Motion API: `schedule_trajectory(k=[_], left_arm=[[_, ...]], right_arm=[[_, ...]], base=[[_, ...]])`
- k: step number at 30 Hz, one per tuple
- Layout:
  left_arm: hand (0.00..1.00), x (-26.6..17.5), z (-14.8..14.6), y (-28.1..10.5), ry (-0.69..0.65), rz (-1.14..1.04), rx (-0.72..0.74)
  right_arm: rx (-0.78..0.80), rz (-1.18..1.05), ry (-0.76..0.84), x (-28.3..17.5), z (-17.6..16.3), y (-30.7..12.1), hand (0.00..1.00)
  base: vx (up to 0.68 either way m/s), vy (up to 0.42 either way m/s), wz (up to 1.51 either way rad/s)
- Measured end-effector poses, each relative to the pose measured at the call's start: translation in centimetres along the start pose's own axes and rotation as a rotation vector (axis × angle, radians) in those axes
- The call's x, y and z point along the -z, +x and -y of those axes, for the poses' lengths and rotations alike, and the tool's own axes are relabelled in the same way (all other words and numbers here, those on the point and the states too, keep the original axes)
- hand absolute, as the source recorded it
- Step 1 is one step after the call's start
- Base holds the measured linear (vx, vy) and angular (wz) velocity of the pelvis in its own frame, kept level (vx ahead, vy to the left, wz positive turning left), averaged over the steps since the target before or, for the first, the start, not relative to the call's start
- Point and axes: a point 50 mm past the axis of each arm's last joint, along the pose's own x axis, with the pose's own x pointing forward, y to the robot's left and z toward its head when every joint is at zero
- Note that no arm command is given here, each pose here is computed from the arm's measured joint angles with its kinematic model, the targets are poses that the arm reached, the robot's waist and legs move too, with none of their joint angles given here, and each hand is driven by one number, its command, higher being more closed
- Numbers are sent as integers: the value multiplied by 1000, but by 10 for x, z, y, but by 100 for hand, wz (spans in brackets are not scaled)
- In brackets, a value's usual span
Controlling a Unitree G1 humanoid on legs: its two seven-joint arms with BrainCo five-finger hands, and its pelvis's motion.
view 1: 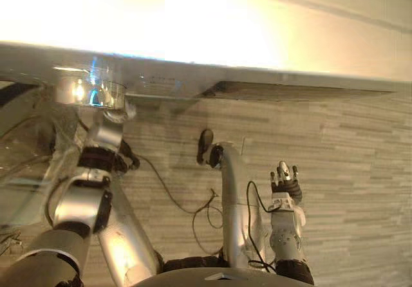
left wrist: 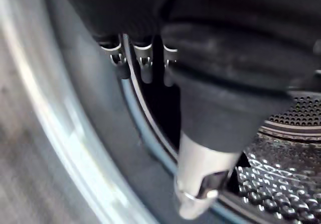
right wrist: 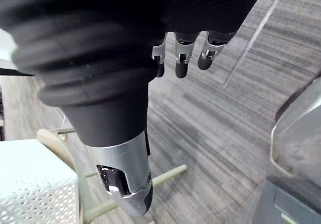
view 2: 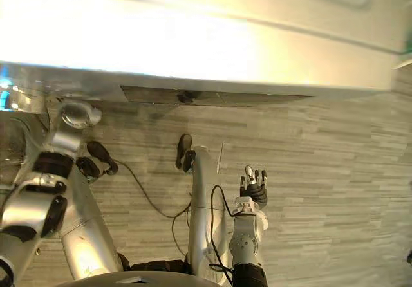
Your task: Pick up the laundry basket with both hands and put the clothes into the washing machine.
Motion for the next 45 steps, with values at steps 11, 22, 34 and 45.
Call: schedule_trajectory(k=[11, 22, 34, 45], left_arm=[[0, 169, 127, -178, -390, -721, 253], [0, 224, 131, -269, -417, -1106, 226], [0, 233, 125, -276, -397, -1152, 217], [0, 238, 127, -277, -373, -1205, 246]], right_arm=[[436, -228, -115, 35, 105, -31, 0], [583, -368, -237, 45, 143, -57, 0], [541, -468, -300, 65, 137, -58, 0], [465, -481, -536, 48, 136, -43, 0]], base=[[106, -54, 29], [127, -20, 24], [-18, 86, -42], [-23, 24, -116]])
